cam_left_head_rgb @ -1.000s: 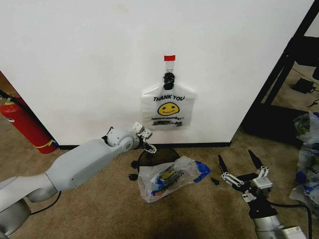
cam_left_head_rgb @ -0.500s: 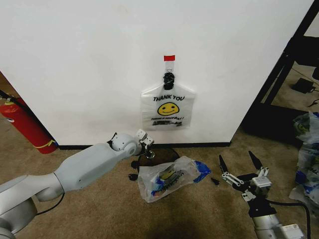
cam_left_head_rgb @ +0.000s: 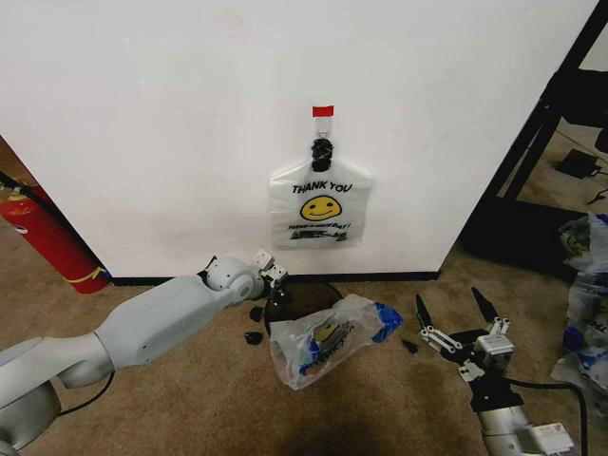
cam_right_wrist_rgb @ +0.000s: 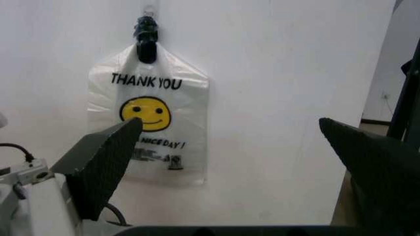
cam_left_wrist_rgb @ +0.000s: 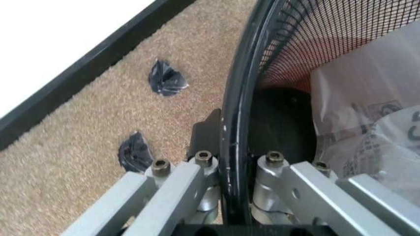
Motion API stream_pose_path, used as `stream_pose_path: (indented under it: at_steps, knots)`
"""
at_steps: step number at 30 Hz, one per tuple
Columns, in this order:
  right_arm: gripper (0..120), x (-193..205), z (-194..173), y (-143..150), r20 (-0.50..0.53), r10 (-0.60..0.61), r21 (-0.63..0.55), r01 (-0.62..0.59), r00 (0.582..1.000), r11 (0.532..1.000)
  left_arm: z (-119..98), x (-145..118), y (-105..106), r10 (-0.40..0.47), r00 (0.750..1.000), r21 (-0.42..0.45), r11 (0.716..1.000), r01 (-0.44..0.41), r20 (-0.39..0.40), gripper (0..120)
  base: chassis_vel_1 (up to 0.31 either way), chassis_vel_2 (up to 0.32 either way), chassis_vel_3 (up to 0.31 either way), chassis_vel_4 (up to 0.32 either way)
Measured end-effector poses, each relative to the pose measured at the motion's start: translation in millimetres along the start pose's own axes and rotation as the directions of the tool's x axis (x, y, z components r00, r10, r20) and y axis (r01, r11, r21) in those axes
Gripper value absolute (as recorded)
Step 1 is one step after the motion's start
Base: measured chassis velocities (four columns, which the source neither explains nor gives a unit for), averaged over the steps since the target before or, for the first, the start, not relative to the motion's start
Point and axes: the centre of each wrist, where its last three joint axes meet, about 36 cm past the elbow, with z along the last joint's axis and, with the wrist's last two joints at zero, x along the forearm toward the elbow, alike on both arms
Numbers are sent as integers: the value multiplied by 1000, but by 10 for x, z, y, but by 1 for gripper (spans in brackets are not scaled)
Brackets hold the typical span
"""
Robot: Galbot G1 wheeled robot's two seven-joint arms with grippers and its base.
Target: Pick up the garbage bag from the wall and place it over the trash bin.
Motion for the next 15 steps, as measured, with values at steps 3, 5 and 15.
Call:
stream_pose_path:
  at_steps: [3,5,15]
  knots:
    - [100,-9,13,-1,-7,5,-1,-5,1000,1000,81,42,4,-2,1000,76,997,1,18,1,0,0,0,0]
    - [100,-12,13,0,-7,6,-2,-6,1000,1000,110,57,6,0,1000,99,995,-2,21,1,0,0,0,0]
    - [100,-60,14,26,-31,20,-15,-20,999,1000,480,358,-15,-120,993,261,959,115,1,0,0,0,0,0]
